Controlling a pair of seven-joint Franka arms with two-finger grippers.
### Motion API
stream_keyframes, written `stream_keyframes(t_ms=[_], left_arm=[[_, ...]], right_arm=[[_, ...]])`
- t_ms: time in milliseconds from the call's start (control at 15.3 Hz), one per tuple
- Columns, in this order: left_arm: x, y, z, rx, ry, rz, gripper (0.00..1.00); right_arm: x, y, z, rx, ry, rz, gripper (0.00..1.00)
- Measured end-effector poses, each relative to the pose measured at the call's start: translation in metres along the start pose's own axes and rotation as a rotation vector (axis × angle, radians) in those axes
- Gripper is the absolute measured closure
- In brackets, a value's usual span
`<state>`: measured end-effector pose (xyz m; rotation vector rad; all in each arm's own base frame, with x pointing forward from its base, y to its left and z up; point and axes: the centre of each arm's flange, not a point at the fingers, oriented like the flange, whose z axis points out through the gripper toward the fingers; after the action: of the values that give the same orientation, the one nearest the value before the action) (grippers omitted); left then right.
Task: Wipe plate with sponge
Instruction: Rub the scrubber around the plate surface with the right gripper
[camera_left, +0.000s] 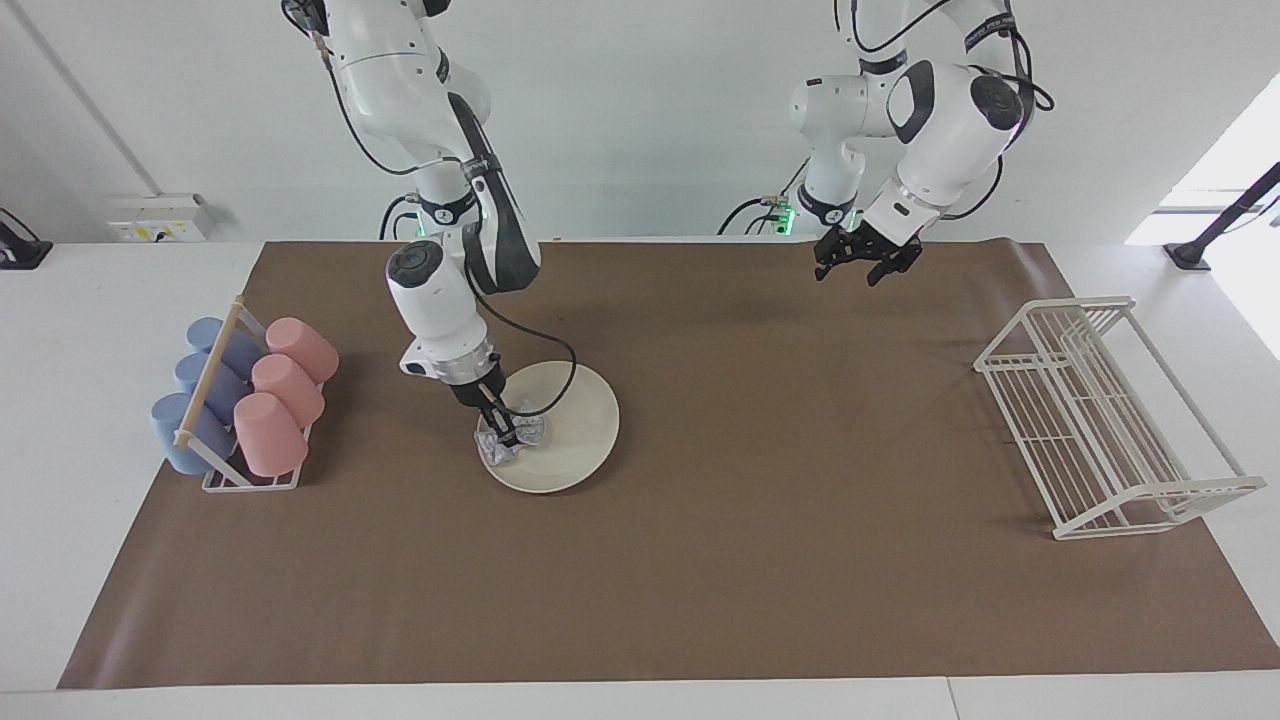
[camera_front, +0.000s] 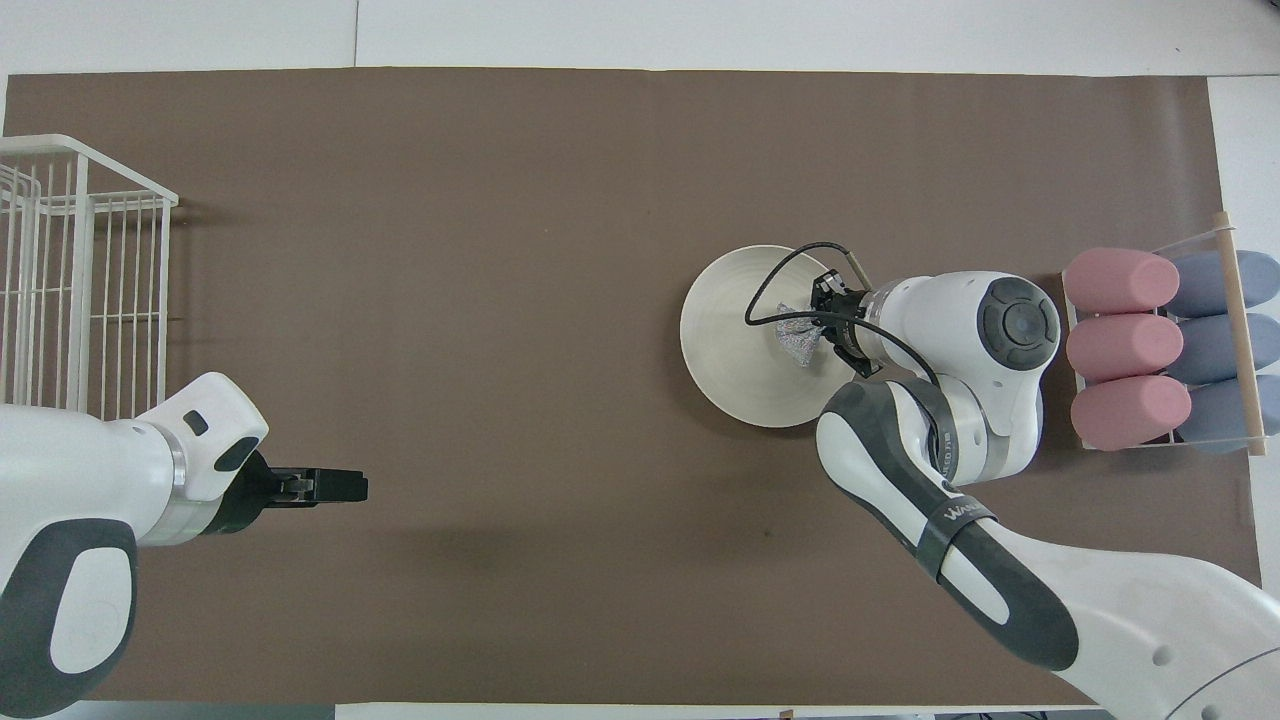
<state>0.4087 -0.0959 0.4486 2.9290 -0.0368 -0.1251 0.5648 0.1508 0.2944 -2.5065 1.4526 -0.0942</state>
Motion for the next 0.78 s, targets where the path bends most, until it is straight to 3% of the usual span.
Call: stream_keyframes(t_ms=[196, 523, 784], left_arm=[[0.003, -0.014, -0.001, -0.003, 0.004, -0.033, 0.0], [0.005, -0.022, -0.003, -0.005, 0.007, -0.1, 0.0], [0.006, -0.025, -0.003, -0.005, 0.009, -0.114, 0.0]], right_arm=[[-0.03, -0.007, 0.002, 0.001, -0.011, 0.004, 0.91], [-0.116, -0.017, 0.014, 0.046, -0.035, 0.101, 0.91], [-0.11, -0.017, 0.014, 0.051, -0.03, 0.067, 0.91]])
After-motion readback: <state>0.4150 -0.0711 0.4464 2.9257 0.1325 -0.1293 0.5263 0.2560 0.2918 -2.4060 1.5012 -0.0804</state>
